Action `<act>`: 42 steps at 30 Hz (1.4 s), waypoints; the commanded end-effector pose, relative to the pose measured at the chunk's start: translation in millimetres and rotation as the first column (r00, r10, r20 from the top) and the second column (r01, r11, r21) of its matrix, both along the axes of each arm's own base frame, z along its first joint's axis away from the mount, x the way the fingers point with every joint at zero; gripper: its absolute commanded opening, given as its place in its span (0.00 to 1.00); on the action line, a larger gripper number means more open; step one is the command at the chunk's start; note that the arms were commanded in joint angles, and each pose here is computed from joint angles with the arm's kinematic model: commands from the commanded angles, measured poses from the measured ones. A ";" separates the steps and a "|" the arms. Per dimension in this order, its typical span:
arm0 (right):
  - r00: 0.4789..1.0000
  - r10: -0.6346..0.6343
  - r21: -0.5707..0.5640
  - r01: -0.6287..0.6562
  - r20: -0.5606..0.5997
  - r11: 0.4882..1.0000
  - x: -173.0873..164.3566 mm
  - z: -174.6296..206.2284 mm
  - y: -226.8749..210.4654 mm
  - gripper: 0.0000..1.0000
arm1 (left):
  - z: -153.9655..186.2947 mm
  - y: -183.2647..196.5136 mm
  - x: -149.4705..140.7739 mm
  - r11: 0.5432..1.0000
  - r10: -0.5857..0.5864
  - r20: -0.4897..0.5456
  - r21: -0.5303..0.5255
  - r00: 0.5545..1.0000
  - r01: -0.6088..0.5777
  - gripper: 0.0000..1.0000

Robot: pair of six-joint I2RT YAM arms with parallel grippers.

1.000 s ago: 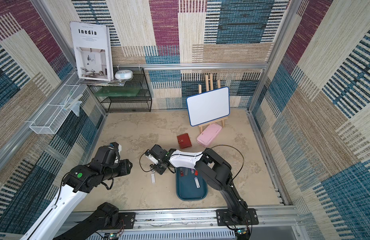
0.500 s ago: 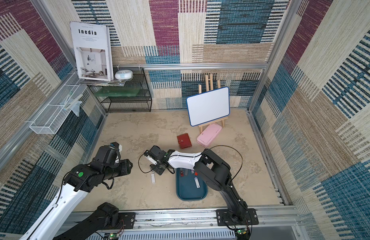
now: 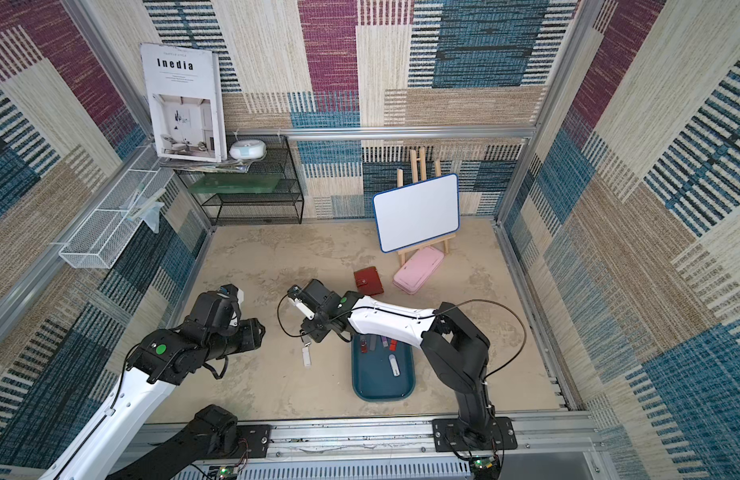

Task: Put the usb flash drive into the storage box
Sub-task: Pick up the USB flash from the center of the board, then place the USB flash in the storage box.

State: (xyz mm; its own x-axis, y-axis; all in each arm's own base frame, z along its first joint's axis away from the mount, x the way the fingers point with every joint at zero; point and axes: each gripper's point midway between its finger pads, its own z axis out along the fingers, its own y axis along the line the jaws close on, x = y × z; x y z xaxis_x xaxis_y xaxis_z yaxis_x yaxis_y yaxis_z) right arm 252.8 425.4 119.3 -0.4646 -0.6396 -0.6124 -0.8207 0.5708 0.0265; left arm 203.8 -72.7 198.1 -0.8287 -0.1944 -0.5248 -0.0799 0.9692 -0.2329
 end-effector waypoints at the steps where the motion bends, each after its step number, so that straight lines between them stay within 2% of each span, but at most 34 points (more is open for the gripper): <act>1: 0.994 -0.111 -0.001 0.111 0.021 0.994 3.9 19.3 -23.1 0.14 | 1.1 0.1 0.8 1.000 0.002 0.008 -0.001 1.000 -0.002 0.53; 8: 0.932 -0.361 0.071 0.358 0.041 0.931 -4.1 54.5 -99.3 0.15 | 0.0 -1.8 0.9 1.000 -0.004 0.000 -0.006 1.000 0.004 0.53; 13: 0.882 -0.471 0.081 0.471 -0.023 0.878 -25.3 44.6 -145.7 0.16 | 0.1 -1.4 1.2 1.000 -0.002 0.002 -0.005 1.000 0.002 0.53; 17: 0.851 -0.520 0.054 0.524 -0.071 0.850 -38.8 24.4 -167.0 0.16 | 1.5 -1.2 1.0 1.000 -0.001 0.008 -0.008 1.000 0.001 0.53; 22: 0.814 -0.566 -0.005 0.570 -0.128 0.821 -49.4 -8.1 -177.6 0.15 | 0.1 -2.7 1.1 1.000 -0.007 0.000 -0.010 1.000 0.007 0.53; 25: 0.819 -0.545 -0.044 0.546 -0.182 0.836 -58.0 -27.1 -171.3 0.15 | 0.3 -2.2 0.7 1.000 -0.004 0.003 -0.010 1.000 0.004 0.53; 30: 0.797 -0.557 -0.096 0.552 -0.233 0.829 -66.6 -55.4 -171.4 0.15 | 0.5 -2.4 0.6 1.000 -0.004 0.004 -0.009 1.000 0.004 0.53; 42: 0.755 -0.616 -0.177 0.590 -0.226 0.788 -74.3 -85.9 -190.7 0.16 | 0.1 -2.0 0.5 1.000 -0.003 0.004 -0.007 1.000 0.003 0.53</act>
State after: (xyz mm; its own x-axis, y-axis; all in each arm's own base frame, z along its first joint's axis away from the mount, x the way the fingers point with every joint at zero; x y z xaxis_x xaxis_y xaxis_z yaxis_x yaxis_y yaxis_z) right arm 178.9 237.4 36.8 -0.8956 -0.2407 -0.3740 -0.3011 0.9470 0.1116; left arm 203.0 -74.0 197.2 -0.8306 -0.1952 -0.5215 -0.0792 0.9685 -0.2363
